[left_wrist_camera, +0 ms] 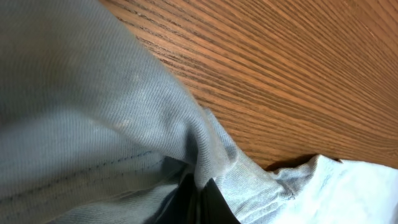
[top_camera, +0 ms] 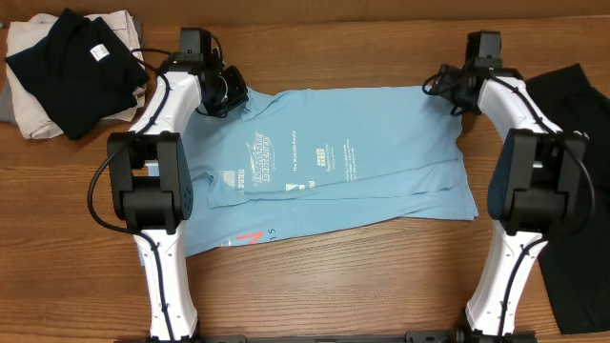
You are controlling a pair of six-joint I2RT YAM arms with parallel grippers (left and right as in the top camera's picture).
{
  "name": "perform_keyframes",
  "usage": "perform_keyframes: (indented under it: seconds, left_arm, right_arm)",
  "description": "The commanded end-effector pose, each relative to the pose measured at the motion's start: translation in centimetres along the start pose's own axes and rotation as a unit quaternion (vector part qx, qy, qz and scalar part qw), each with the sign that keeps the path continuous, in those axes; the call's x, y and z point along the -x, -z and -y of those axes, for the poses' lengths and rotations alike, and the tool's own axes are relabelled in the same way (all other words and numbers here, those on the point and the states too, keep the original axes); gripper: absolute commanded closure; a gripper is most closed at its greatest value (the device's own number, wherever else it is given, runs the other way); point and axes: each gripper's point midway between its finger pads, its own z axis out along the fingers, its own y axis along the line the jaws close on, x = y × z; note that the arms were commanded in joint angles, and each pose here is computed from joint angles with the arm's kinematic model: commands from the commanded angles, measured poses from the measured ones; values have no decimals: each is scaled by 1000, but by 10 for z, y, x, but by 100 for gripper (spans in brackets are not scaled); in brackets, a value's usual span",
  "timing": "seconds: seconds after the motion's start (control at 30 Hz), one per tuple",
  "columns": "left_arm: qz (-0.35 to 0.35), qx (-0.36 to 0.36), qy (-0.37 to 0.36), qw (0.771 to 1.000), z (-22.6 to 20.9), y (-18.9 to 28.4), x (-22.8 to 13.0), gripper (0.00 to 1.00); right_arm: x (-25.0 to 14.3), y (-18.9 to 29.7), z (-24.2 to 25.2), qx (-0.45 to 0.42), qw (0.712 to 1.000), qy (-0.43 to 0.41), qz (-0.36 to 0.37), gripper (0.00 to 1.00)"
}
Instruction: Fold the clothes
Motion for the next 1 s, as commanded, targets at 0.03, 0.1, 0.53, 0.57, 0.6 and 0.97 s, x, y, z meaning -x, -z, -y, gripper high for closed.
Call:
perform_keyframes:
  seconds: [0.03, 0.1, 0.53, 0.57, 0.6, 0.97]
  left_arm:
    - [0, 3, -17, 1000, -1, -3, 1, 96]
    - [0, 3, -17, 1000, -1, -3, 1, 96]
    - [0, 3, -17, 1000, -1, -3, 1, 96]
    - [0, 3, -17, 1000, -1, -3, 1, 96]
    - [0, 2, -17, 1000, -1, -3, 1, 96]
    - [0, 3, -17, 1000, -1, -3, 1, 95]
  right_arm:
    - [14, 2, 1, -16, 1000, 4, 24, 27]
    - [16, 2, 0, -14, 999, 13, 27, 28]
    - [22, 1, -3, -9, 999, 10, 40, 50]
    - [22, 1, -3, -10, 999, 9, 40, 51]
    - [21, 1, -3, -10, 999, 9, 40, 51]
    - [9, -17, -2, -13, 999, 12, 26, 48]
